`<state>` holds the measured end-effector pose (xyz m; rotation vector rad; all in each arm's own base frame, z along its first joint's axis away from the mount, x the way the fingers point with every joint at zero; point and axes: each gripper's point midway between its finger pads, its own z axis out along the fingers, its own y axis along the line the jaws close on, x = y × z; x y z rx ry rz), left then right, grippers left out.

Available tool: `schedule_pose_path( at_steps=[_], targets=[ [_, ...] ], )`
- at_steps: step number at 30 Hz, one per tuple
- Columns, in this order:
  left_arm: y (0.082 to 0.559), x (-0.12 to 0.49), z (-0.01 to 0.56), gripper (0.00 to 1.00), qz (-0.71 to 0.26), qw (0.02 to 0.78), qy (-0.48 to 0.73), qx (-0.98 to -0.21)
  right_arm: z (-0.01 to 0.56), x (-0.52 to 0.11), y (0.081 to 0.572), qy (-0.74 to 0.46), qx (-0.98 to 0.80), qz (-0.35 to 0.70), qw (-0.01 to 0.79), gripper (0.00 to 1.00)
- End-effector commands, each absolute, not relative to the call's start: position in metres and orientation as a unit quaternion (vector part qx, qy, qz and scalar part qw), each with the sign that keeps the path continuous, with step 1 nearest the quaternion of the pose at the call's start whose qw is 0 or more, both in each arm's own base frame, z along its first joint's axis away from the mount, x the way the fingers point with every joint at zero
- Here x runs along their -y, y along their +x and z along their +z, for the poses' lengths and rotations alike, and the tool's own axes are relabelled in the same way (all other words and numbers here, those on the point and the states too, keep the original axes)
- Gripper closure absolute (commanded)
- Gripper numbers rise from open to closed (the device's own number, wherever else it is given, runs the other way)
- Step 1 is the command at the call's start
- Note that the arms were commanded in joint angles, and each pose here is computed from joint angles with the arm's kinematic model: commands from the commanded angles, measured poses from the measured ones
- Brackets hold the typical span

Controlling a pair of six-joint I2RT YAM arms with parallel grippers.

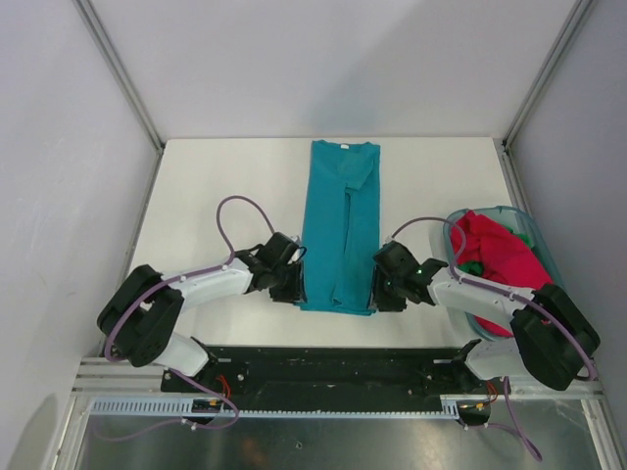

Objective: Fold and stack the t-shirts
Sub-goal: Grab the bottom of the folded rectangular tshirt with both arms

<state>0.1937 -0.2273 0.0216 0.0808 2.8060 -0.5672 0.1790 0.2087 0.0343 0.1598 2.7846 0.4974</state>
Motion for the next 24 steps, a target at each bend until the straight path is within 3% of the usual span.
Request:
schedule_pose_path(
  at_steps=[1, 24],
  targets=[
    [0.193, 0.221, 0.016, 0.60, -0.181, 0.145, 0.023, -0.972, 0.026, -0.208, 0.175, 0.057, -0.974, 0.158, 0.149, 0.60],
    [0.202, 0.213, 0.037, 0.47, -0.174, 0.188, 0.021, -0.966, 0.014, -0.203, 0.175, 0.059, -0.976, 0.137, 0.157, 0.63]
  ],
)
